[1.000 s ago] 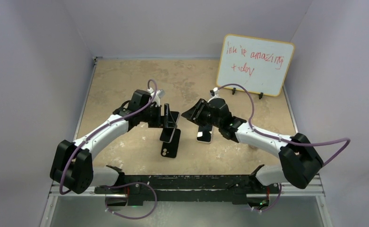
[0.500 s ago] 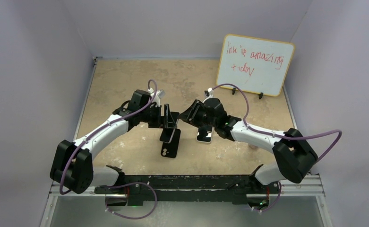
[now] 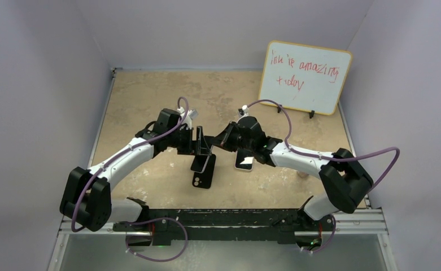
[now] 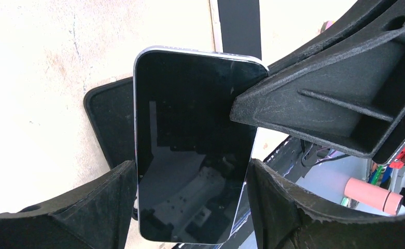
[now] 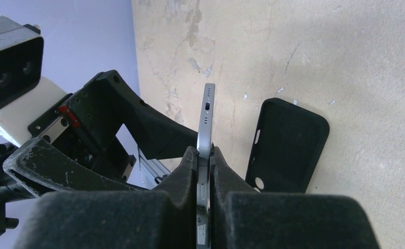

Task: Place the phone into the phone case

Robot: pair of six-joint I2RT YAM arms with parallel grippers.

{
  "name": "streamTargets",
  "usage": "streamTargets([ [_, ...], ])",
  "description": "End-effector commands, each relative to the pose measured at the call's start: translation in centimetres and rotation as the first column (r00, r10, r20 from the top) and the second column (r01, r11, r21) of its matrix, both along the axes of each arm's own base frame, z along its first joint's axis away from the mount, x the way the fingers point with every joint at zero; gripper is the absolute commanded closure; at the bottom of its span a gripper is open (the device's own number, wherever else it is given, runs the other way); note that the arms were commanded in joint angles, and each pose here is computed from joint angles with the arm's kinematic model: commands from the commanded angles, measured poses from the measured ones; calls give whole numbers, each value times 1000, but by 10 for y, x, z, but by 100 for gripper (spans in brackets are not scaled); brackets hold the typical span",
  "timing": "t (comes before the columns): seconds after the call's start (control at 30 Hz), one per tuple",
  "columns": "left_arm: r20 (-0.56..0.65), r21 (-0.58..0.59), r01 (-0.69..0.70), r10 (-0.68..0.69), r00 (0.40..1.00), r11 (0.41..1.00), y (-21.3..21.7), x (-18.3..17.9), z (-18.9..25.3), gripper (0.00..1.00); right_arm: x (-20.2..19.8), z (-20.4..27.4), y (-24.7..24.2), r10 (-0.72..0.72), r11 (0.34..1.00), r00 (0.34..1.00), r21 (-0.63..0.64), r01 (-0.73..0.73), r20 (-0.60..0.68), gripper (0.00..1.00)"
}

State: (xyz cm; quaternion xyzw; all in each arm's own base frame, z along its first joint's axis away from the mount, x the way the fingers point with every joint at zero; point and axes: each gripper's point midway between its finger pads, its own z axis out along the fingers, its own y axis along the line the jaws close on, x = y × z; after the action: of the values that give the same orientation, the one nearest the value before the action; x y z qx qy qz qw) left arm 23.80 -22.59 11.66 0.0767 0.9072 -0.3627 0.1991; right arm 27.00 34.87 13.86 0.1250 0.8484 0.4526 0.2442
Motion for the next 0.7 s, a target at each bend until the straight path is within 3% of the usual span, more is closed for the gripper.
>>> streamTargets([
  [0.0, 63, -61, 35, -31, 998, 998, -9, 4, 19, 77, 1, 11, 7, 16, 1000, 1000, 24, -16, 10, 100],
  [0.07, 70, -59, 29, -25, 997, 998, -7, 3, 22, 69, -1, 8, 6, 16, 1000, 1000, 26, -17, 9, 100],
  [0.2, 77, -57, 16, -11, 997, 998, -4, -1, 27, 33, -4, 3, 3, 20, 1000, 1000, 21, -20, 8, 100],
  [0.3, 86, -48, -2, 7, 996, 999, 1, -4, 28, 15, -8, -2, 1, 28, 999, 1000, 18, -29, 8, 100],
  [0.53, 76, 7, -57, 56, 996, 998, 15, -9, 20, 11, -14, -26, -9, 26, 999, 1000, -34, -26, -6, 100],
  [0.67, 36, 49, -95, 93, 995, 994, 22, -11, 5, 20, -18, -34, -8, 41, 999, 999, -30, -42, -24, 100],
])
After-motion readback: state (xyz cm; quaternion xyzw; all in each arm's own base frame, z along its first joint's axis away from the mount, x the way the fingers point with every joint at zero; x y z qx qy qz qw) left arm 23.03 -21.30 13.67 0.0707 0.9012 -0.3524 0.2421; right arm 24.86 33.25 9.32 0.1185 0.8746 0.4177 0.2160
